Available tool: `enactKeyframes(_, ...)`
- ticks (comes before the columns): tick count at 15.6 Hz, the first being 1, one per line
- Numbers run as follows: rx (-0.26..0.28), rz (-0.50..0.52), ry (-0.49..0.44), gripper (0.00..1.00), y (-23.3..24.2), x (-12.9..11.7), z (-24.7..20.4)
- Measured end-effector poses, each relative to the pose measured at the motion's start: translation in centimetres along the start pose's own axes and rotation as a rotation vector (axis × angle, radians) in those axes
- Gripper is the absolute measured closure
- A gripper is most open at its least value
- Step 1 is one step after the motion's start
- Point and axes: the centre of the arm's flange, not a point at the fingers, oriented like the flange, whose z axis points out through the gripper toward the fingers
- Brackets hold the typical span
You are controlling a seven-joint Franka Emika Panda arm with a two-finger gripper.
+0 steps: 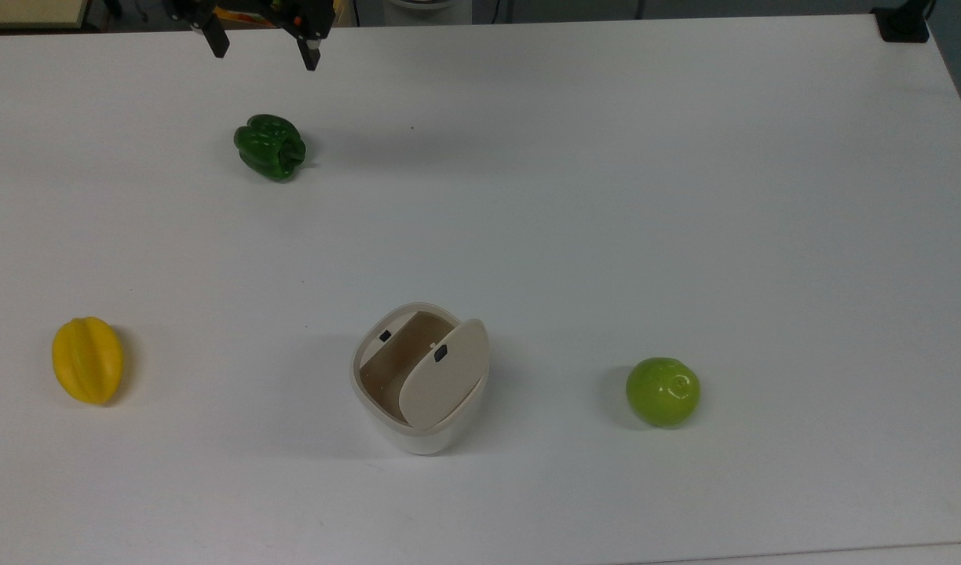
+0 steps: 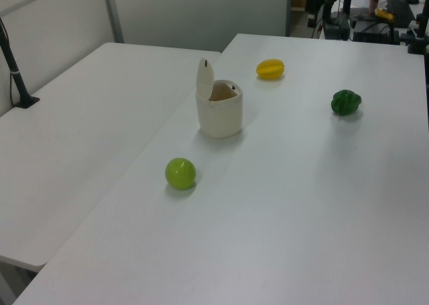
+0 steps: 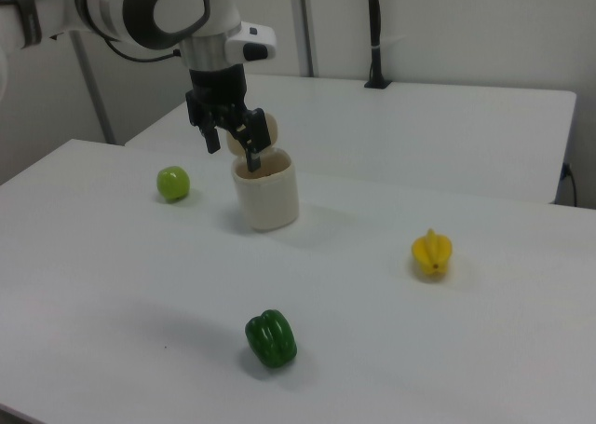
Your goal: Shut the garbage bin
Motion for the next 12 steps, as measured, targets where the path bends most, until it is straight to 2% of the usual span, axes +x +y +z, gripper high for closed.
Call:
enactKeyframes(8, 0.002, -0.081, 0.056, 0.02, -1.9, 0.8, 0.0)
enactKeyframes(12, 0.001, -0.119, 0.12, 0.42, -3.0, 1.7, -0.2)
